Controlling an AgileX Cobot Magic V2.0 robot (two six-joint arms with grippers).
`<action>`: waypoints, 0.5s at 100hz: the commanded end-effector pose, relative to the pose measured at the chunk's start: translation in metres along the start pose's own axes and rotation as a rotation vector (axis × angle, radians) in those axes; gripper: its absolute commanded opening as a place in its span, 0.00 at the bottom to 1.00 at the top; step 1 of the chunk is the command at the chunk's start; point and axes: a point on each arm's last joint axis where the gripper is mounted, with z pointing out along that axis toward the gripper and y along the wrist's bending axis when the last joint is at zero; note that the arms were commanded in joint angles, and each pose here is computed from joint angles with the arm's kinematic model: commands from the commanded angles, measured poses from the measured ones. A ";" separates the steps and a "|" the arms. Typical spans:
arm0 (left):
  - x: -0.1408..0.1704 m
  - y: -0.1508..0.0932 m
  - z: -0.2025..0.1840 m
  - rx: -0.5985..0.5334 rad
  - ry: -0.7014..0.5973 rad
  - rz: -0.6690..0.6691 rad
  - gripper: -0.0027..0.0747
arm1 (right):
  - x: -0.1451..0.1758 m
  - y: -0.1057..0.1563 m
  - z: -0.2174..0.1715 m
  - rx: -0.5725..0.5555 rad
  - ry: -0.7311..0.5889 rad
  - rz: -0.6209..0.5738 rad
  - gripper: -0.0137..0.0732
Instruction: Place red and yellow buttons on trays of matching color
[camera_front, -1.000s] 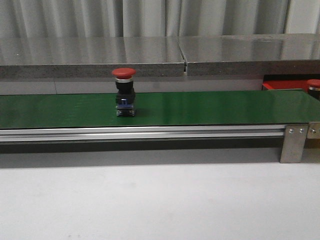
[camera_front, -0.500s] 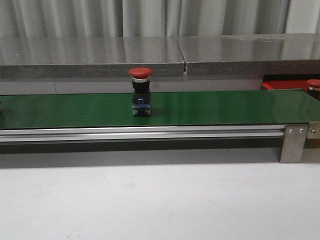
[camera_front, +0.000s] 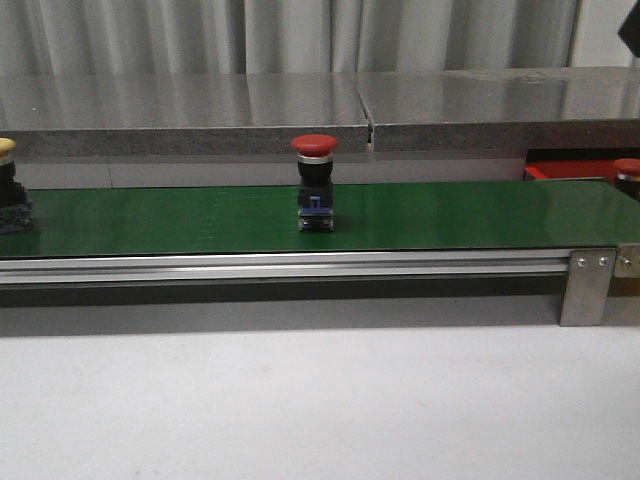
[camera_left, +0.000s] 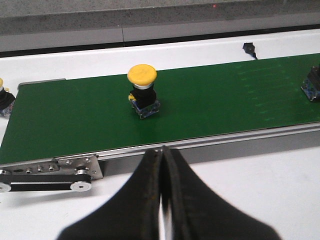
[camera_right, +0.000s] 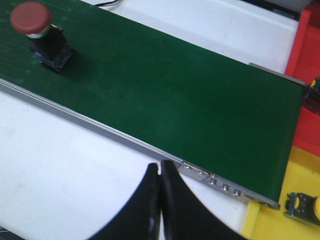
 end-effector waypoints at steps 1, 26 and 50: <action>-0.014 -0.001 -0.004 0.005 -0.088 -0.013 0.01 | -0.022 0.003 -0.002 -0.004 -0.066 -0.029 0.23; -0.014 -0.001 -0.004 0.005 -0.088 -0.013 0.01 | -0.048 0.018 0.018 -0.063 0.004 -0.073 0.73; -0.014 -0.001 -0.004 0.005 -0.088 -0.013 0.01 | -0.068 0.032 0.043 -0.126 0.118 -0.095 0.83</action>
